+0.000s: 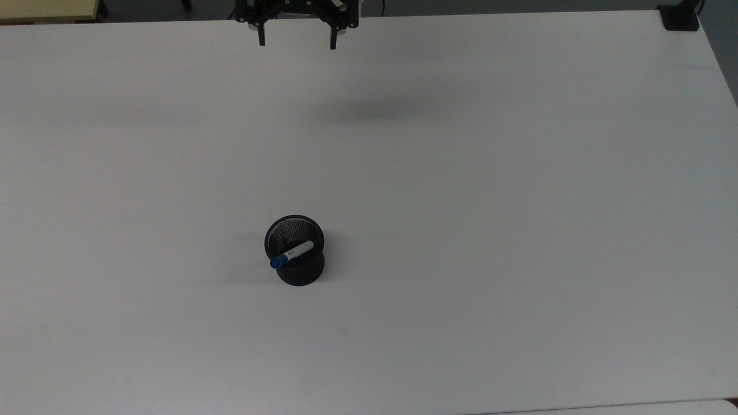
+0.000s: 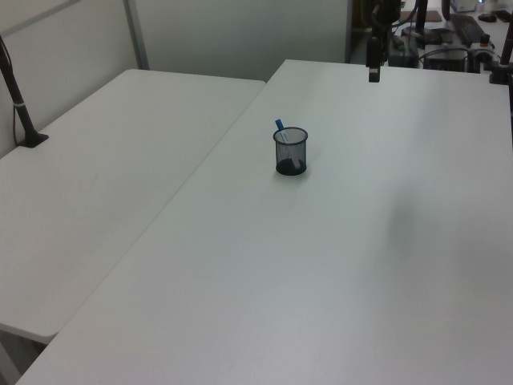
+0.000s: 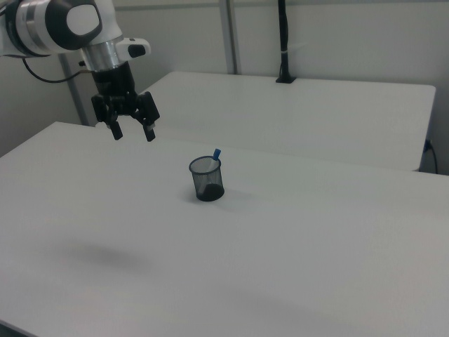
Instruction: Remove the marker
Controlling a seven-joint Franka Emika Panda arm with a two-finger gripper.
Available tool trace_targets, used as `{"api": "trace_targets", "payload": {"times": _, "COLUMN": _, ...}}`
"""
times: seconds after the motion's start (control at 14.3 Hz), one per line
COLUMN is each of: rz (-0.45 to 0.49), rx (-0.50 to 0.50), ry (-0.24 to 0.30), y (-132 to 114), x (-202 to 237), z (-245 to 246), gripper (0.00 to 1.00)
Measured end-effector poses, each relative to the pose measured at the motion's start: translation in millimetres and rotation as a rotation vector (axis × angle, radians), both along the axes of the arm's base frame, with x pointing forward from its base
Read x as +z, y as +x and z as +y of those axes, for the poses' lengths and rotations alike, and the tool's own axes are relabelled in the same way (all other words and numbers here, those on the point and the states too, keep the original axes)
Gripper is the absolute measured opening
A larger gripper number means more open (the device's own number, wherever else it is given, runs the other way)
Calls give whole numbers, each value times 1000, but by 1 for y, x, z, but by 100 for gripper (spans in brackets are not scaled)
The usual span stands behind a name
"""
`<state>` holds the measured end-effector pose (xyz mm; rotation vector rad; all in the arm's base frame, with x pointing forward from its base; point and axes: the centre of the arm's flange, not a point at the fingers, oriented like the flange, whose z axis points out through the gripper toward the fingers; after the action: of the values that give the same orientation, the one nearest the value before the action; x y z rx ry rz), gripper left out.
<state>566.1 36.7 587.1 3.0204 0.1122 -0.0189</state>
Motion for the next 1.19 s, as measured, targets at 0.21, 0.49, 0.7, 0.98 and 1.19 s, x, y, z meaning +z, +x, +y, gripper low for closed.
{"api": "trace_targets", "payload": {"times": 0.21, "rz": 1, "rx": -11, "ry": 14, "y": 0, "x": 0, "z": -3, "gripper": 100}}
{"api": "trace_targets", "payload": {"times": 0.49, "rz": 1, "rx": -24, "ry": 14, "y": 1, "x": 0, "z": -10, "gripper": 100}}
{"api": "trace_targets", "payload": {"times": 0.7, "rz": 1, "rx": -24, "ry": 16, "y": 1, "x": 0, "z": -10, "gripper": 100}}
{"api": "trace_targets", "payload": {"times": 0.98, "rz": -110, "rx": -14, "ry": 27, "y": 18, "x": 2, "z": -10, "gripper": 100}}
{"api": "trace_targets", "payload": {"times": 1.19, "rz": -201, "rx": -18, "ry": 40, "y": 44, "x": -13, "z": -19, "gripper": 100}}
